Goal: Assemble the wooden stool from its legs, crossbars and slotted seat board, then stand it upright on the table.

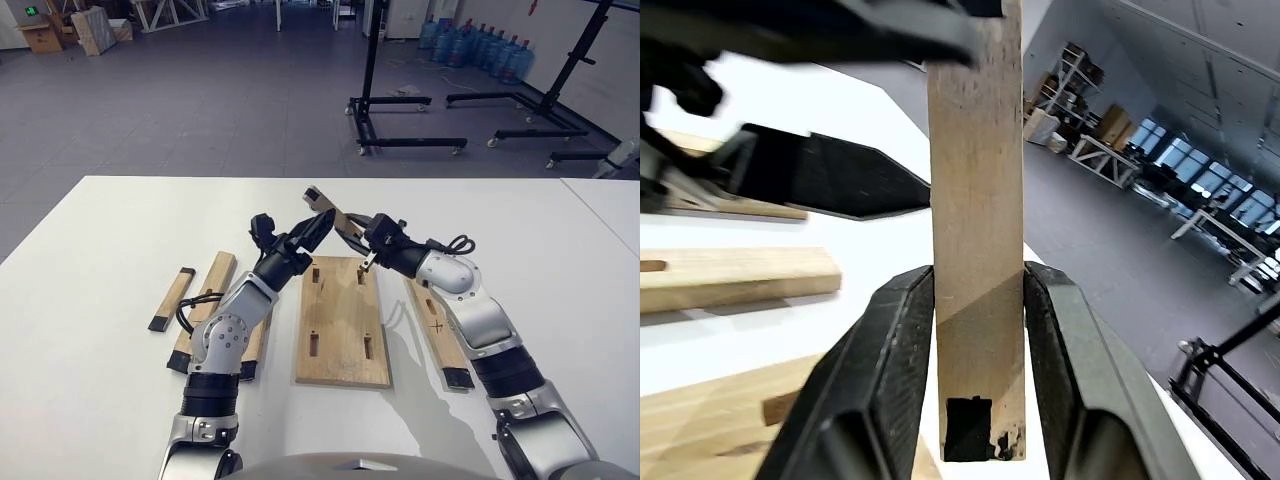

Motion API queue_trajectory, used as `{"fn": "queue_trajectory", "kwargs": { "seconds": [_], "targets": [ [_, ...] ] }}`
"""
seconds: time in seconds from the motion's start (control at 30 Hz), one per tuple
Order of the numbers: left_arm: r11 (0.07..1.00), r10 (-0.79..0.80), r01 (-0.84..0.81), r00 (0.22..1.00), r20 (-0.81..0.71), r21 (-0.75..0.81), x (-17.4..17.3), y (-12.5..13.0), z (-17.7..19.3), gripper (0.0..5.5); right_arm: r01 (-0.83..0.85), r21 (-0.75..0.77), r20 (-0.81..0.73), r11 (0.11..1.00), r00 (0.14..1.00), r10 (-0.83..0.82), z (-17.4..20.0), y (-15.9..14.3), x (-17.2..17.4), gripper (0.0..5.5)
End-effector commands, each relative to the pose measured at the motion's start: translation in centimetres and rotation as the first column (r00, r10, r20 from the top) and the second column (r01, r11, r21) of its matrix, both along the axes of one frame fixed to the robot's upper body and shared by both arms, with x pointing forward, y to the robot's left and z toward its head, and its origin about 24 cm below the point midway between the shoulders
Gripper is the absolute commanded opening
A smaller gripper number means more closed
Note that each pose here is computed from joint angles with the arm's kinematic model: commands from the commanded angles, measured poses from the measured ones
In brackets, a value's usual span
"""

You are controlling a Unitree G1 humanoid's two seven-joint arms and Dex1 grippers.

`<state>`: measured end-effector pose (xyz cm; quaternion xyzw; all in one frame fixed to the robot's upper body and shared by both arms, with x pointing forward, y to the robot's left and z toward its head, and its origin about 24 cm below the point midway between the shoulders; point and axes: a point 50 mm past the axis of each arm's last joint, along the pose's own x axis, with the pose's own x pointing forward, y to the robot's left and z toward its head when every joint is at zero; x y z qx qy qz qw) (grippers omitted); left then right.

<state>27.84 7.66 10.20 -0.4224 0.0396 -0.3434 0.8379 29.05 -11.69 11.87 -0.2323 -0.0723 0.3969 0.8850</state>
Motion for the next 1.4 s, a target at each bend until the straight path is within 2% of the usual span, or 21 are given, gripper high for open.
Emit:
{"fn": "queue_trajectory", "kwargs": {
  "seconds": [0.03, 0.17, 0.3, 0.53, 0.73, 0.83, 1.1, 1.17, 1.27, 1.33, 1.4],
  "targets": [
    [0.985, 0.058, -0.061, 0.998, 0.026, 0.161, 0.6, -0.8, -0.6, 3.78, -0.021, -0.034, -0.054, 0.999, 0.998, 0.019, -0.7, -0.1, -0.4, 1.28],
    [0.97, 0.063, -0.087, 0.992, 0.113, 0.228, 0.4, -1.5, -0.5, 2.97, -0.036, -0.062, -0.094, 0.997, 0.995, 0.03, -1.6, 0.0, -0.8, 1.28],
    [0.982, 0.072, -0.097, 0.985, 0.156, 0.161, 0.1, -1.6, 0.1, 2.39, -0.034, -0.078, -0.099, 0.996, 0.995, 0.026, -1.8, 0.0, -0.8, 1.28],
    [0.99, 0.088, -0.103, 0.985, 0.146, 0.098, 0.1, -1.2, 0.1, 1.42, -0.02, -0.082, -0.088, 0.996, 0.996, 0.013, -1.8, -0.2, -0.6, 1.28],
    [0.983, 0.086, -0.109, 0.984, 0.159, 0.145, 0.1, -1.1, -0.1, 0.53, -0.029, -0.065, -0.07, 0.997, 0.997, 0.025, -1.4, -0.1, -0.6, 1.28],
    [0.969, 0.072, -0.112, 0.98, 0.184, 0.22, -0.1, -1.6, -0.6, 0.41, -0.03, -0.067, -0.051, 0.997, 0.998, 0.027, -1.2, 0.0, -0.6, 1.28],
    [0.968, 0.099, -0.133, 0.981, 0.166, 0.211, 0.3, -1.3, -0.8, 0.4, 0.041, -0.094, -0.045, 0.995, 0.998, -0.045, -1.4, -1.0, 0.4, 1.28],
    [0.965, 0.145, -0.173, 0.978, 0.15, 0.197, 0.8, -0.6, -0.7, 0.39, 0.045, -0.088, -0.082, 0.995, 0.995, -0.052, -1.9, -1.2, 0.2, 1.8],
    [0.948, 0.24, -0.261, 0.962, 0.133, 0.179, 1.1, 1.1, -0.5, 0.39, 0.092, -0.065, -0.099, 0.994, 0.99, -0.099, -2.0, -1.8, -0.1, 2.16],
    [0.91, 0.373, -0.38, 0.925, 0.074, 0.167, 1.4, 4.1, -0.8, 0.39, 0.131, -0.094, -0.118, 0.987, 0.983, -0.142, -2.5, -2.6, -0.5, 2.59],
    [0.875, 0.435, -0.441, 0.897, 0.077, 0.199, 1.5, 6.1, -0.9, 0.39, 0.182, -0.095, -0.13, 0.979, 0.973, -0.194, -2.9, -3.3, -1.1, 2.82]
  ]
}}
